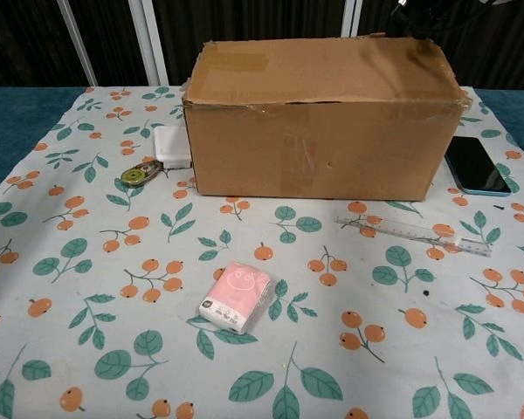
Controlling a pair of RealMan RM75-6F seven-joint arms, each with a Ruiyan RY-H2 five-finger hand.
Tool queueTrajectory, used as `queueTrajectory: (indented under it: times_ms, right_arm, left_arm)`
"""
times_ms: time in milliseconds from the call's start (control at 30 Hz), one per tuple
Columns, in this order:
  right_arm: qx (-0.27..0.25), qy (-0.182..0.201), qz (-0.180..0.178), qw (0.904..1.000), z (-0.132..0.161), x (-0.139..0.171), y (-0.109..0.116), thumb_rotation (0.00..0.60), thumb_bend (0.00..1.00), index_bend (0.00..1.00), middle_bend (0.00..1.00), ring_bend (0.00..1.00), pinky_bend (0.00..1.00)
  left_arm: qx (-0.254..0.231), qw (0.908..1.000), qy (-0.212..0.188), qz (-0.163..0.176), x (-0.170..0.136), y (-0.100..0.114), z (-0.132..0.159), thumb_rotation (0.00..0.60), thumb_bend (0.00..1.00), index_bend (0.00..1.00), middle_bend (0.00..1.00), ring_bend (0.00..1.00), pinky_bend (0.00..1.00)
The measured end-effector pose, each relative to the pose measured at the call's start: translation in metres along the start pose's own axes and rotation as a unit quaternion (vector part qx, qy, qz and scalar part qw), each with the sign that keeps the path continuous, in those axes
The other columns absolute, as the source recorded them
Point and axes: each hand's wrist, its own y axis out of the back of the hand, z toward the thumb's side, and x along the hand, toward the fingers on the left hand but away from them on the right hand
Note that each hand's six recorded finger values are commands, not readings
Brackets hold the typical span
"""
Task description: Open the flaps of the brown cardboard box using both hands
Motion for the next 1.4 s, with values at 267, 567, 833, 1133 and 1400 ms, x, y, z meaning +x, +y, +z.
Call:
queueTrajectory:
  times_ms: [267,567,833,1133,1400]
  right_arm:
    - [0.002,0.005,-0.003,1.0000,0.004,0.001,0.000,0.600,1.00,0.46,0.42,0.41,0.35]
    - [0.006,0.009,-0.009,0.9999,0.009,0.004,0.007,0.600,1.00,0.55,0.46,0.45,0.39]
    - [0.009,0.013,-0.016,0.9998,0.015,0.006,0.017,0.600,1.00,0.56,0.47,0.46,0.39]
    - [0.007,0.018,-0.024,0.9995,0.021,0.012,0.029,0.600,1.00,0.56,0.47,0.46,0.39]
    - [0.003,0.029,-0.026,0.9992,0.031,0.021,0.040,0.600,1.00,0.56,0.47,0.46,0.39]
  left_arm:
    - [-0.006,1.0000,0.004,0.000,0.001,0.001,-0.001,0.600,0.14,0.00,0.00,0.00,0.01]
    - [-0.011,0.9999,0.004,-0.003,0.002,0.000,0.000,0.600,0.14,0.00,0.00,0.00,0.01]
    - [-0.014,0.9999,0.003,-0.002,0.002,0.001,0.001,0.600,0.14,0.00,0.00,0.00,0.01]
    - [-0.017,0.9999,0.003,-0.002,0.002,0.001,0.001,0.600,0.14,0.00,0.00,0.00,0.01]
    - [-0.018,0.9998,0.003,0.000,0.002,0.001,0.001,0.600,0.14,0.00,0.00,0.00,0.01]
